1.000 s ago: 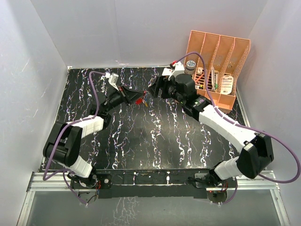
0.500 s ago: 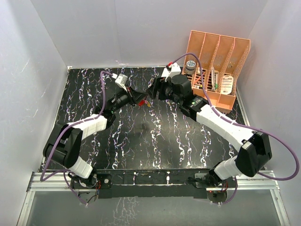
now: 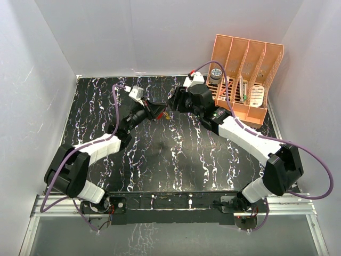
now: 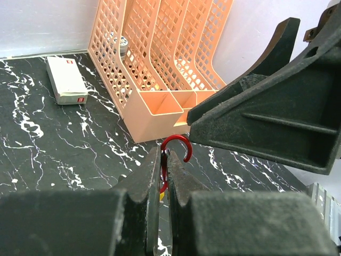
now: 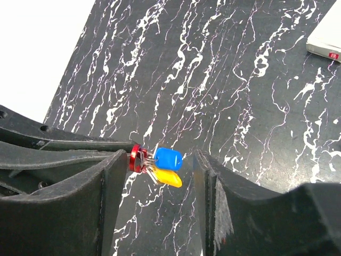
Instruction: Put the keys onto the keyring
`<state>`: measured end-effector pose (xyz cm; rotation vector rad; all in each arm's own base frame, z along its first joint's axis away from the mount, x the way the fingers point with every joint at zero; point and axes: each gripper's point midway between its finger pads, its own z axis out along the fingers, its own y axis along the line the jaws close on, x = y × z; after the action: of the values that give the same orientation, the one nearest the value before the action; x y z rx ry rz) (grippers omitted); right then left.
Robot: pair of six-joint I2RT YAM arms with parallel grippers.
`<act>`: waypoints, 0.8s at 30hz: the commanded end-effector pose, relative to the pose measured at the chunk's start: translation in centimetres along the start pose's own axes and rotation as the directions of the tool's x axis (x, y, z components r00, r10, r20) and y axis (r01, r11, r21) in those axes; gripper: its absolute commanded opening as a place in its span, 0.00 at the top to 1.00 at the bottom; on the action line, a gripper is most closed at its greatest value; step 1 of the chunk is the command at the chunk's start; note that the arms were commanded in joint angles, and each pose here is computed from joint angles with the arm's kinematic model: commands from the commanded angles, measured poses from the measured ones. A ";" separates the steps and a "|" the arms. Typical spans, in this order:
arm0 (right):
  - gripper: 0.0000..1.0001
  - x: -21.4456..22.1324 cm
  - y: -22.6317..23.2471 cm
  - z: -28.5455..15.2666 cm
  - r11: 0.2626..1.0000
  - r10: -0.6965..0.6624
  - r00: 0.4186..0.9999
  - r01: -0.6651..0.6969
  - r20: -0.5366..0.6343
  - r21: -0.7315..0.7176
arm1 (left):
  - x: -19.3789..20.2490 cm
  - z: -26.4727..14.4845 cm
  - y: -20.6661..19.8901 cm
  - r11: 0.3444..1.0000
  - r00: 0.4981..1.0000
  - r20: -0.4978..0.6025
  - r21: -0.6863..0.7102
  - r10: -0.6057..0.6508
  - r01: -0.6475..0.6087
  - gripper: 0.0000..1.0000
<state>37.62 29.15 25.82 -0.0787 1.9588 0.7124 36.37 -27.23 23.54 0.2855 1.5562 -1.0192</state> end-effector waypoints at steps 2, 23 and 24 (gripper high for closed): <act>0.52 -3.5 2.0 -0.2 0.999 0.033 0.996 -0.030 0.089 -0.037 | -2.3 -0.1 -1.4 0.998 0.994 0.081 0.006 0.068 -0.069 1.00; 0.71 -1.9 2.0 1.1 0.999 0.045 0.999 -0.045 0.021 -0.021 | -2.7 0.1 -2.0 0.989 0.986 0.097 -0.076 0.132 -0.125 1.00; 0.71 -1.8 2.0 1.1 0.999 0.045 0.999 -0.045 0.019 -0.020 | -2.8 0.1 -2.0 0.989 0.986 0.101 -0.079 0.135 -0.127 1.00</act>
<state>38.20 30.10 24.60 -0.0461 2.0159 0.7154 36.05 -28.11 23.06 0.2878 1.5671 -0.8916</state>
